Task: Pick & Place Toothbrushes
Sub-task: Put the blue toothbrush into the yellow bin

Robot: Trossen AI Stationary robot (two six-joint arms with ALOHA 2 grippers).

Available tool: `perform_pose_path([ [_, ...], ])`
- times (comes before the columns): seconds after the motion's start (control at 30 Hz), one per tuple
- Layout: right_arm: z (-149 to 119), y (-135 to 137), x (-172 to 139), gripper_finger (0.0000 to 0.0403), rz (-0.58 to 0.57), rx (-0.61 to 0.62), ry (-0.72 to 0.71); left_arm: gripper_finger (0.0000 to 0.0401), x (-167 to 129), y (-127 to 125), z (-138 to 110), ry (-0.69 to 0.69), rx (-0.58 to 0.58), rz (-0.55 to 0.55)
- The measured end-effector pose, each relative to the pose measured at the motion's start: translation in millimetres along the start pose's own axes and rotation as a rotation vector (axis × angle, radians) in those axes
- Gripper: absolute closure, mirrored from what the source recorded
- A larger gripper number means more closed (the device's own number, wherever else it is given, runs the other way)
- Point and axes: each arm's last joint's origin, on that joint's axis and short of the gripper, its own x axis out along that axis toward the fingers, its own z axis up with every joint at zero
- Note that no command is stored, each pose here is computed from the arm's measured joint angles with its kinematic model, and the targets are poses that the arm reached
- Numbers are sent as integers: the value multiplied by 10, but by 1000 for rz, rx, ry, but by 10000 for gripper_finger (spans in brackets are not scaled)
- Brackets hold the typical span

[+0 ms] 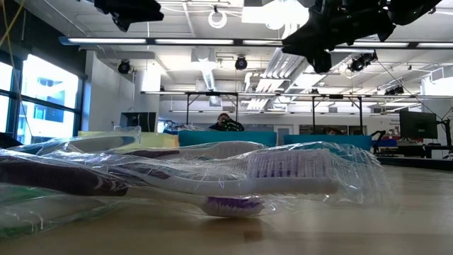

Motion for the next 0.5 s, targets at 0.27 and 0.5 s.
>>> perform_pose_path([
  [0.27, -3, 8, 0, 318, 25, 22, 9, 265, 167, -70, 219, 177, -40, 15],
  [0.5, -2, 7, 0, 318, 24, -8, 9, 265, 344, -137, 218, 462, -148, 88],
])
